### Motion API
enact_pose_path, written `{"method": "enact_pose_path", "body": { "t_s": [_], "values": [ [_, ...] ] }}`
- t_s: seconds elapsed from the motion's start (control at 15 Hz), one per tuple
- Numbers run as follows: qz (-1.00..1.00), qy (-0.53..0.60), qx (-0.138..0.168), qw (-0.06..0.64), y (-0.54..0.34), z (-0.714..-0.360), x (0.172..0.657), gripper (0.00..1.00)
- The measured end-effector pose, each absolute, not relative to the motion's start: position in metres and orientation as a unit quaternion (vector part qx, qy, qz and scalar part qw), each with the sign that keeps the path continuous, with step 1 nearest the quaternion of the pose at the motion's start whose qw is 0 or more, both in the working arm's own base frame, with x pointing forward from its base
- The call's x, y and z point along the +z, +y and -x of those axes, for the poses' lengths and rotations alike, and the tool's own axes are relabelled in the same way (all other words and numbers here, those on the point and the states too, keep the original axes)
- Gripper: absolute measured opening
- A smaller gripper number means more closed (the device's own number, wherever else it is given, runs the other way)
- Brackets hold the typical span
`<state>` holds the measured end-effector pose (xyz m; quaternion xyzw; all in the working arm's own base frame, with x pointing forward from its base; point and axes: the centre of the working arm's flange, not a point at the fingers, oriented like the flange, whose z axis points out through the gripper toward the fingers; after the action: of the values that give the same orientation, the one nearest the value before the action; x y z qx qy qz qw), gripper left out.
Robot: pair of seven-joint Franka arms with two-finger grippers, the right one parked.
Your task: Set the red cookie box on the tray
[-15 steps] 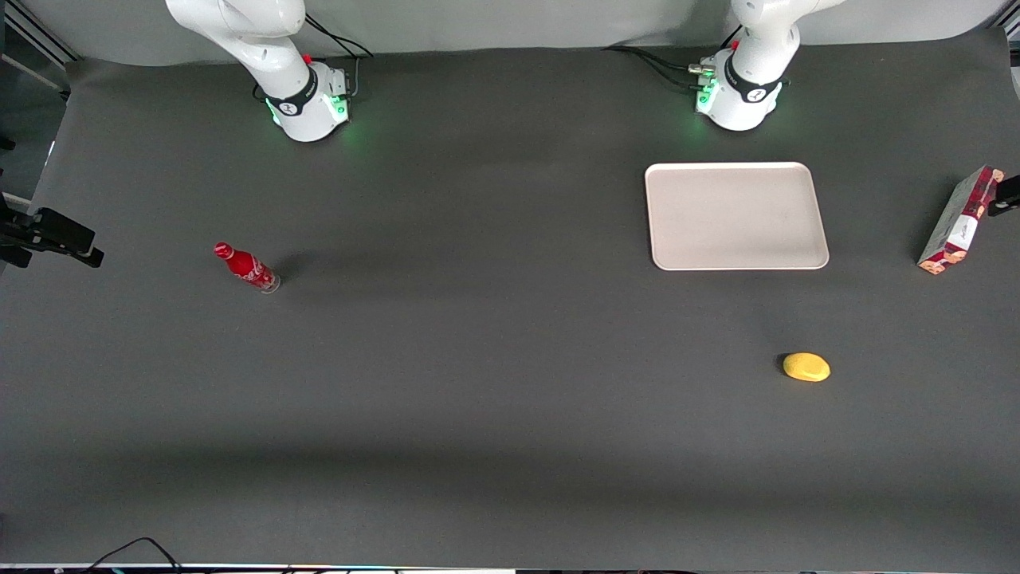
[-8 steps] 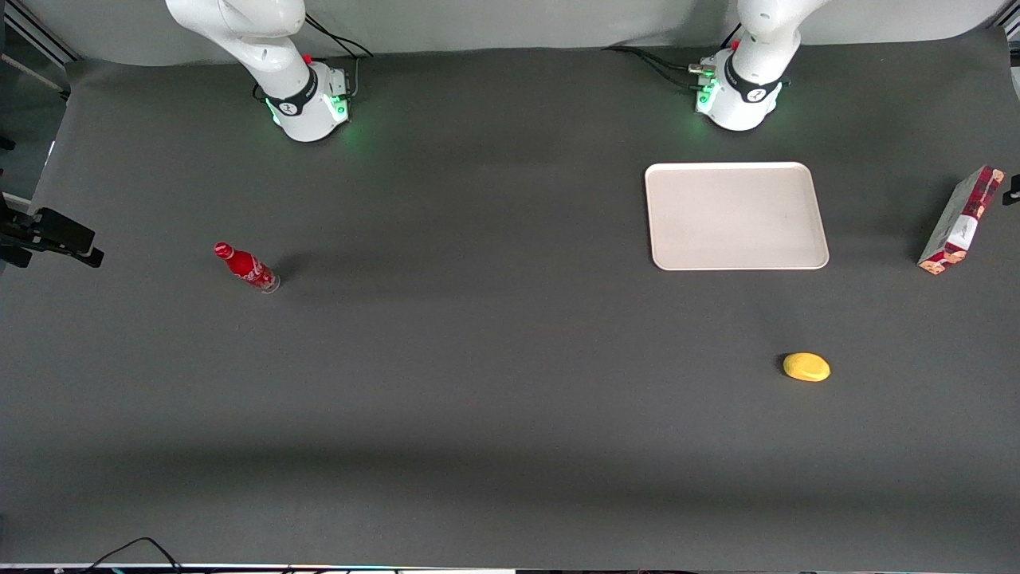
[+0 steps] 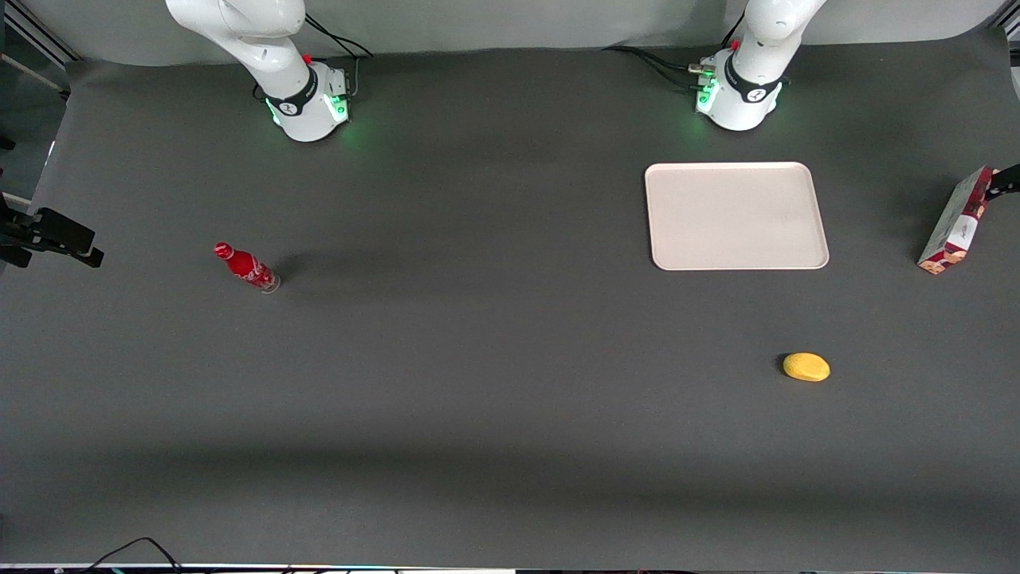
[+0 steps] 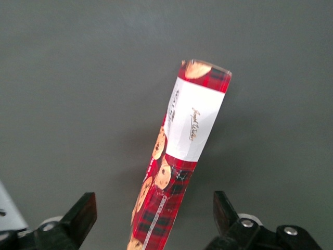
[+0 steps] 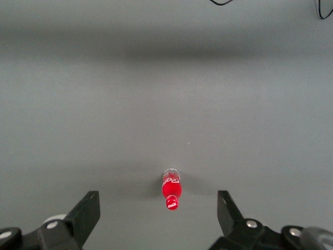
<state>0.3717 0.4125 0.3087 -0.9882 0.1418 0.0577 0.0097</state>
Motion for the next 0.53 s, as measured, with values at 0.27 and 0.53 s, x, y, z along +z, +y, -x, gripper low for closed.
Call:
{"method": "enact_pose_path", "body": {
  "t_s": [0.27,0.53],
  "values": [
    [0.986,0.155,0.063,-0.008,0.412,-0.358,0.267,1.0],
    [0.984,0.169,0.047,0.001,0.412,-0.327,0.241,1.0]
  ]
}}
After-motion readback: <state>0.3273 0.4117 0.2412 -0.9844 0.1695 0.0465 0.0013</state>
